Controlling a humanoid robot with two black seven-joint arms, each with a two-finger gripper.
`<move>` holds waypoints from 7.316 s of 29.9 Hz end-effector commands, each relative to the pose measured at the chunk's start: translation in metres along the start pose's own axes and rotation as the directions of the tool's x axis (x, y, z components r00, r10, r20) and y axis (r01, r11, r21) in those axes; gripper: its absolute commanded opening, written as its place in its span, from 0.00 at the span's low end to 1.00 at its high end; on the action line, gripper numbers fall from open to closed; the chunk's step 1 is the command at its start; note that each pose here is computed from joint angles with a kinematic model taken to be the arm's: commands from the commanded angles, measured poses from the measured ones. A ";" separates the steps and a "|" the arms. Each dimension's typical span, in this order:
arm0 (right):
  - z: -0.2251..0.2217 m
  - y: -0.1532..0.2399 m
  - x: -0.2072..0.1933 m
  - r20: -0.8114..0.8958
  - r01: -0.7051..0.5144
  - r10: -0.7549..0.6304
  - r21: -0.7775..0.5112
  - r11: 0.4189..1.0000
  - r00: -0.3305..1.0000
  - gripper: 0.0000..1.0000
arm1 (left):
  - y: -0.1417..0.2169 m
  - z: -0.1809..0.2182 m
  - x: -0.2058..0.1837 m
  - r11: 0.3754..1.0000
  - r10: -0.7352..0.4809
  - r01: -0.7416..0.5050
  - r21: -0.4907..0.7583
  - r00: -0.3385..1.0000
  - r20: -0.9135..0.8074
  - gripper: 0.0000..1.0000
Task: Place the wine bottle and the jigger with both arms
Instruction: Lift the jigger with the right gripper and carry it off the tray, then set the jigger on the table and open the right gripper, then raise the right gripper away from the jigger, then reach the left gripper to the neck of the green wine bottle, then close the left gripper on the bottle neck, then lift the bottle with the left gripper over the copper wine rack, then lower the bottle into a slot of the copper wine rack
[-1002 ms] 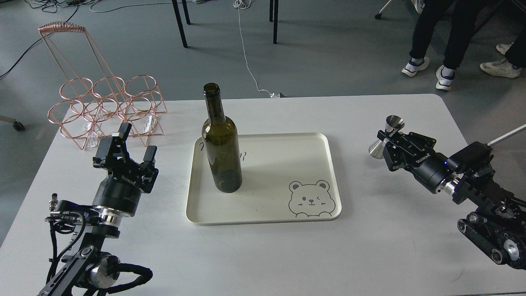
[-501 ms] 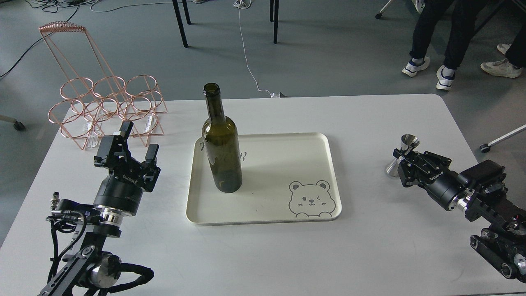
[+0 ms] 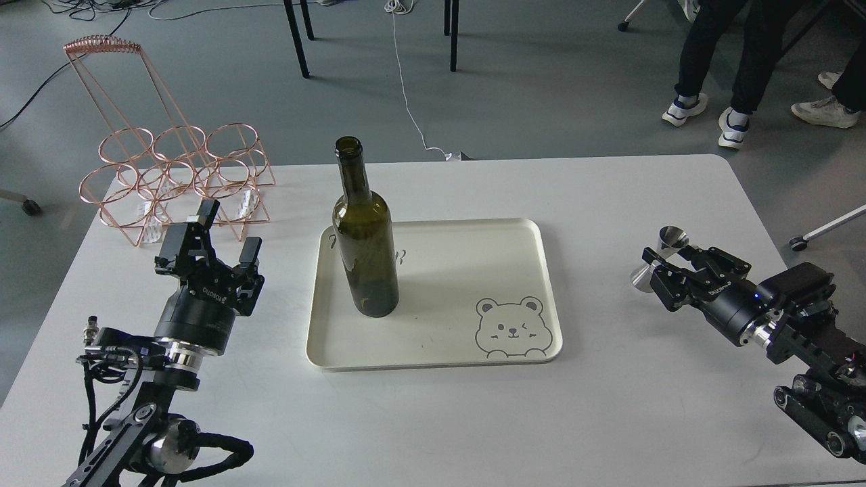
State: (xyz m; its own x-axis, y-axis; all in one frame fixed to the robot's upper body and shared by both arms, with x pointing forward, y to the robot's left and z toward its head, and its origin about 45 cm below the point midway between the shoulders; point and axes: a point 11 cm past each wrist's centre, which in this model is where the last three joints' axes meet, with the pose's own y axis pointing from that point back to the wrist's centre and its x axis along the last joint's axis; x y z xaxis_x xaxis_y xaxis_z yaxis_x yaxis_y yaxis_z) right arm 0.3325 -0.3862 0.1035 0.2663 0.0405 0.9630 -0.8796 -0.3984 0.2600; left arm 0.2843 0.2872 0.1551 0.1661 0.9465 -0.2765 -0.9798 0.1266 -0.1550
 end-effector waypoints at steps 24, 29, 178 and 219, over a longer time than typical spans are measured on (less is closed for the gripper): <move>-0.062 0.070 0.109 0.716 -0.171 0.140 -0.030 0.985 0.684 0.98 | -0.002 0.018 0.000 0.998 -0.048 0.049 -0.024 0.998 0.044 0.98; -0.082 0.017 0.131 0.954 -0.208 0.141 -0.086 0.974 0.266 0.98 | 0.002 0.037 0.000 0.992 -0.124 0.128 -0.017 0.980 0.155 0.98; -0.091 -0.030 0.086 0.982 -0.110 0.109 -0.127 0.986 -0.152 0.99 | -0.213 0.244 0.047 0.907 -0.267 0.233 0.351 -0.326 0.907 0.11; -0.090 -0.030 0.086 0.982 -0.109 0.111 -0.128 0.986 -0.151 0.99 | -0.198 0.207 0.072 0.907 -0.308 0.195 0.373 -0.297 0.904 0.13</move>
State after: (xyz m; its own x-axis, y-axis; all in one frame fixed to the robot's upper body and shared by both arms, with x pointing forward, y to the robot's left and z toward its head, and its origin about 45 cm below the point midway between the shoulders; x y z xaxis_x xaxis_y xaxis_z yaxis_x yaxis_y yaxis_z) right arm 0.3462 -0.2881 0.1847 0.2496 -0.9504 -0.1858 -0.9466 -0.2799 0.1599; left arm 0.4693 0.3879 0.3701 0.1390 -0.0520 0.9889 -0.8969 0.4167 0.1479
